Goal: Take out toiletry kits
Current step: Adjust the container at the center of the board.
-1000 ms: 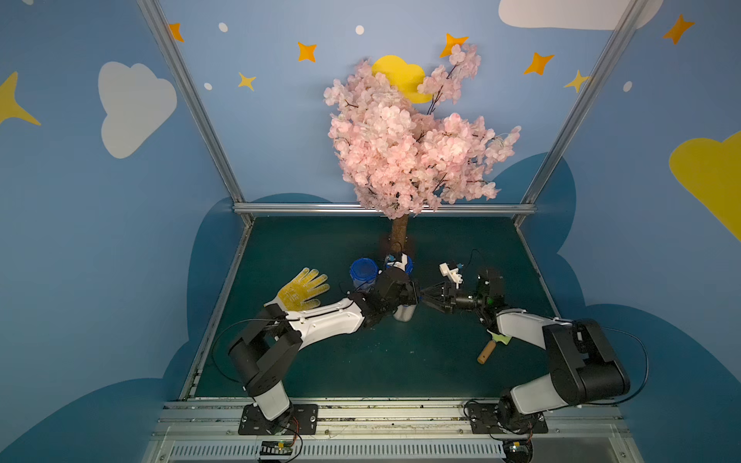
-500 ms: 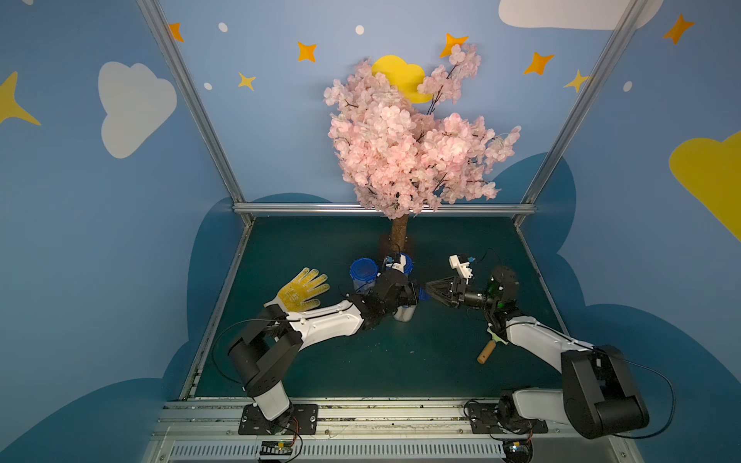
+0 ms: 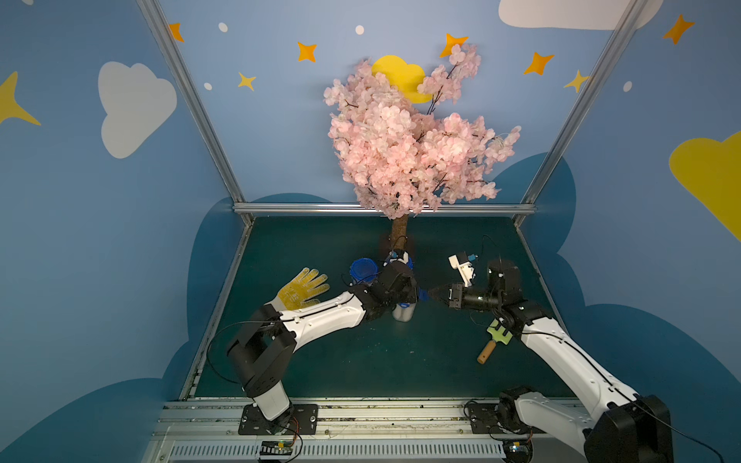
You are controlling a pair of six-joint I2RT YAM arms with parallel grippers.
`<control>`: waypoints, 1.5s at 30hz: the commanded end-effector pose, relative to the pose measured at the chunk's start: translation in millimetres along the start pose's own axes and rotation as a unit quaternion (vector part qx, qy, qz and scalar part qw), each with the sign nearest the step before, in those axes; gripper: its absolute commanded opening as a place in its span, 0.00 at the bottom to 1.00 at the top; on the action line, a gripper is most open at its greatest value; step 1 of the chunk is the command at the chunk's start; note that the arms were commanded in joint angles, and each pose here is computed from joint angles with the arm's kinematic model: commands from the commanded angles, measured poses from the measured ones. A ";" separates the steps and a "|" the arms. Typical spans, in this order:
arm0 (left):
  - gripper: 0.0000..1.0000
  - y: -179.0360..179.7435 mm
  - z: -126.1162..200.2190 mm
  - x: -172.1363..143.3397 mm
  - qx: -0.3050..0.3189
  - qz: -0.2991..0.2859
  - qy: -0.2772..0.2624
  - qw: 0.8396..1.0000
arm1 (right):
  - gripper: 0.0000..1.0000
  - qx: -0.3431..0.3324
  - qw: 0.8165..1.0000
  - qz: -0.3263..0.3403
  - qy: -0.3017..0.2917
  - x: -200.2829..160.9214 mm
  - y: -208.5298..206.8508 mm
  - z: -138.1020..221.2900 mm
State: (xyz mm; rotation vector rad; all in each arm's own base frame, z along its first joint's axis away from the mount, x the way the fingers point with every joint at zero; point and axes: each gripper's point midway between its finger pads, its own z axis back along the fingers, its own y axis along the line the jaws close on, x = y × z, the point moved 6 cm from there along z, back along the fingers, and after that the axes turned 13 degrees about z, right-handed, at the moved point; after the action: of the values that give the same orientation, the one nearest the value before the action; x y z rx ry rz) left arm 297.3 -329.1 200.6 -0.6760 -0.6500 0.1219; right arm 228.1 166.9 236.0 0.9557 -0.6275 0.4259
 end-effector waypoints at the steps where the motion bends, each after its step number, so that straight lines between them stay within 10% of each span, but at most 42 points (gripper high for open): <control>1: 0.02 35.9 4.3 -12.3 0.103 -0.042 0.058 0.992 | 0.00 -0.082 0.995 0.020 0.059 -16.7 -1.9 6.3; 13: 0.02 21.3 43.7 30.1 0.077 -0.055 -0.029 0.995 | 0.00 -0.162 0.971 0.025 0.176 -20.9 -17.6 -39.8; 45: 0.02 19.8 58.0 20.3 0.076 -0.106 -0.042 0.991 | 0.00 -0.205 0.962 0.050 0.171 78.5 -64.0 -90.0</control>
State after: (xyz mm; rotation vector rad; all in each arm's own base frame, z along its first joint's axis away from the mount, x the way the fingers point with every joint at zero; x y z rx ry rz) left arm 275.9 -269.8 225.3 -0.4543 -0.7555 0.0216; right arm 350.9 216.2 207.7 0.4492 -0.4253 0.4975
